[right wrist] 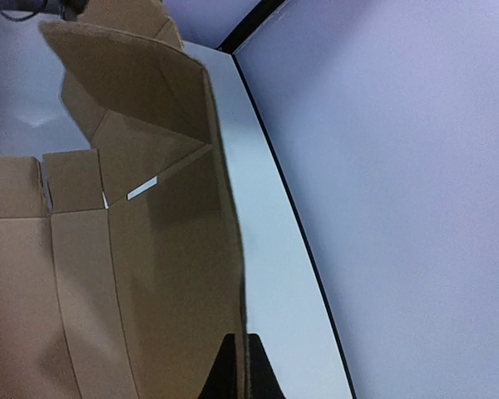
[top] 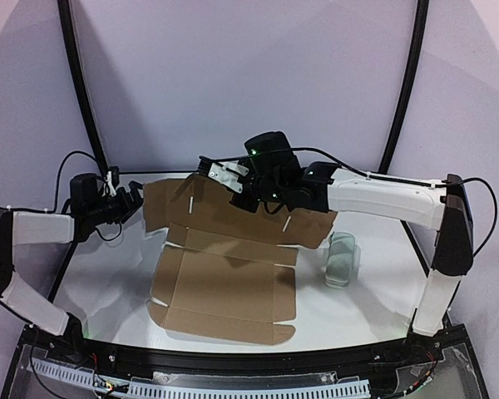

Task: Fold the paper box

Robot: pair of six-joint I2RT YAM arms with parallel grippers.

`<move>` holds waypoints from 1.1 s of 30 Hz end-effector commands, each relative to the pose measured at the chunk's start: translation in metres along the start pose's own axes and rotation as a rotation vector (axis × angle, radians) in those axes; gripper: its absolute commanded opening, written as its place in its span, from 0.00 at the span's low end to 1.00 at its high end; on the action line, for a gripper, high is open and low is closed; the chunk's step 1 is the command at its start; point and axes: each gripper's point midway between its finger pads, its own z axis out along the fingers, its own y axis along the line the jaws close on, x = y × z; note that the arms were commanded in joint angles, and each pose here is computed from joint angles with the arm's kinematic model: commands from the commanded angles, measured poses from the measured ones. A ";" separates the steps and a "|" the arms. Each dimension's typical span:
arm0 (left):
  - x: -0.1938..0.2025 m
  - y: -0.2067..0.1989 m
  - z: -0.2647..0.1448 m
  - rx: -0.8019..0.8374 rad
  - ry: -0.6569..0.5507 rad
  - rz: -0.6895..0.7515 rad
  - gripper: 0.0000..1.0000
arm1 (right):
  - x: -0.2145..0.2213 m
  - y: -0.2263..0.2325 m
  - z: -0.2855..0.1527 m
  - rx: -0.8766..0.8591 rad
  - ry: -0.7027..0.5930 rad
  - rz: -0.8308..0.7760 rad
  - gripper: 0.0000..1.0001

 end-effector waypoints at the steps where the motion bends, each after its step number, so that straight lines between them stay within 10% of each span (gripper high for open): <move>1: 0.031 -0.045 0.000 0.150 0.133 0.118 0.95 | -0.031 -0.021 -0.012 0.080 -0.107 0.073 0.00; 21: 0.104 -0.096 -0.018 0.245 0.276 0.219 0.78 | -0.032 -0.021 -0.009 0.141 -0.083 0.077 0.00; 33: 0.129 -0.061 -0.003 0.153 0.308 0.207 0.75 | -0.003 0.013 0.013 0.175 -0.087 -0.124 0.00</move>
